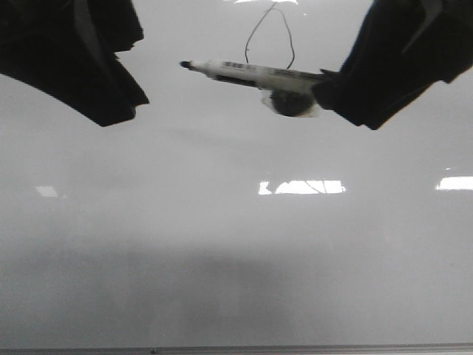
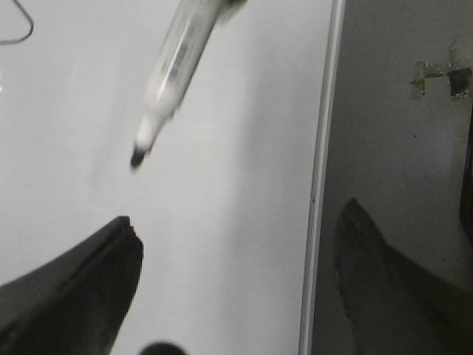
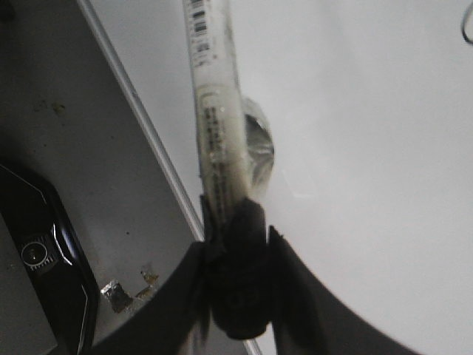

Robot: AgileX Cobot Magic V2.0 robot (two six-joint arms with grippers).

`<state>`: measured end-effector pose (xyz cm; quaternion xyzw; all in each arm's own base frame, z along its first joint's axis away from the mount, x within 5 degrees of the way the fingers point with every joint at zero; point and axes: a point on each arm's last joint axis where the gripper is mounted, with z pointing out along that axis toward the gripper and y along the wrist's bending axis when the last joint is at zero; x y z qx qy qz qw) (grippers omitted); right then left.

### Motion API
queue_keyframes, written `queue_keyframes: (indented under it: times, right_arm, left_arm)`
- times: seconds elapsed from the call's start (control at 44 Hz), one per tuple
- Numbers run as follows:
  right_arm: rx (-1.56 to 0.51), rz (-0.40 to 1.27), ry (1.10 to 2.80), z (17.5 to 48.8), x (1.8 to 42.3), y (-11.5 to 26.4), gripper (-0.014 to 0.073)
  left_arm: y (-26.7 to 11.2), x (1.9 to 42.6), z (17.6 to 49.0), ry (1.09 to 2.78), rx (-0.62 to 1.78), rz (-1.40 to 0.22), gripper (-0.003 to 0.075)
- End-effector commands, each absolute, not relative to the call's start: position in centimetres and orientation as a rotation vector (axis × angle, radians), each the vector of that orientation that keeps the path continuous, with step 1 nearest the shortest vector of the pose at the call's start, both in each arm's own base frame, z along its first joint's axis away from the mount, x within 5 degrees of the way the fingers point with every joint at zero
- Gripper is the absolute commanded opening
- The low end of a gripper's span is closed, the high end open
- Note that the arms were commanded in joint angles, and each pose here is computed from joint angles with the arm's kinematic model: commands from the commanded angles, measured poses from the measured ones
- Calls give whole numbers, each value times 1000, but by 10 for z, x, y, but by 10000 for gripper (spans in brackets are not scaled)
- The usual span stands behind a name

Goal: Write number 6 on whiteboard

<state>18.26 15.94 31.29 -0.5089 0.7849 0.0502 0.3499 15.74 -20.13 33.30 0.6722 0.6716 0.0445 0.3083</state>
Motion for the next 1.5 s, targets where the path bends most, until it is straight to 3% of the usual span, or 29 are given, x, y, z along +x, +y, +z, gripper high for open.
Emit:
queue_keyframes:
  times: [0.0, 0.341, 0.727, 1.044, 1.181, 1.249, 1.476]
  right_arm:
    - [-1296, 154, 1889, 333, 178, 167, -61]
    - [-1367, 204, 1818, 334, 163, 183, -61]
    - [-1346, 256, 1784, 340, 157, 186, -61]
    - [-1311, 277, 1750, 351, 151, 179, -61]
    - [-1311, 278, 1751, 351, 151, 179, -53]
    - [-1309, 278, 1748, 351, 151, 179, 0]
    - [-1310, 279, 1760, 351, 151, 179, 375]
  left_arm:
    - [-208, 149, 355, 1623, 1743, 96, 533]
    - [-213, 147, 357, 1578, 1735, 82, 478]
    - [-213, 147, 357, 1580, 1738, 83, 197]
    - [-213, 147, 357, 1579, 1738, 86, 43]
    - [-213, 147, 357, 1579, 1738, 86, 17]
    - [-213, 147, 357, 1577, 1739, 91, 17]
    - [-211, 150, 357, 1594, 1723, 94, 17]
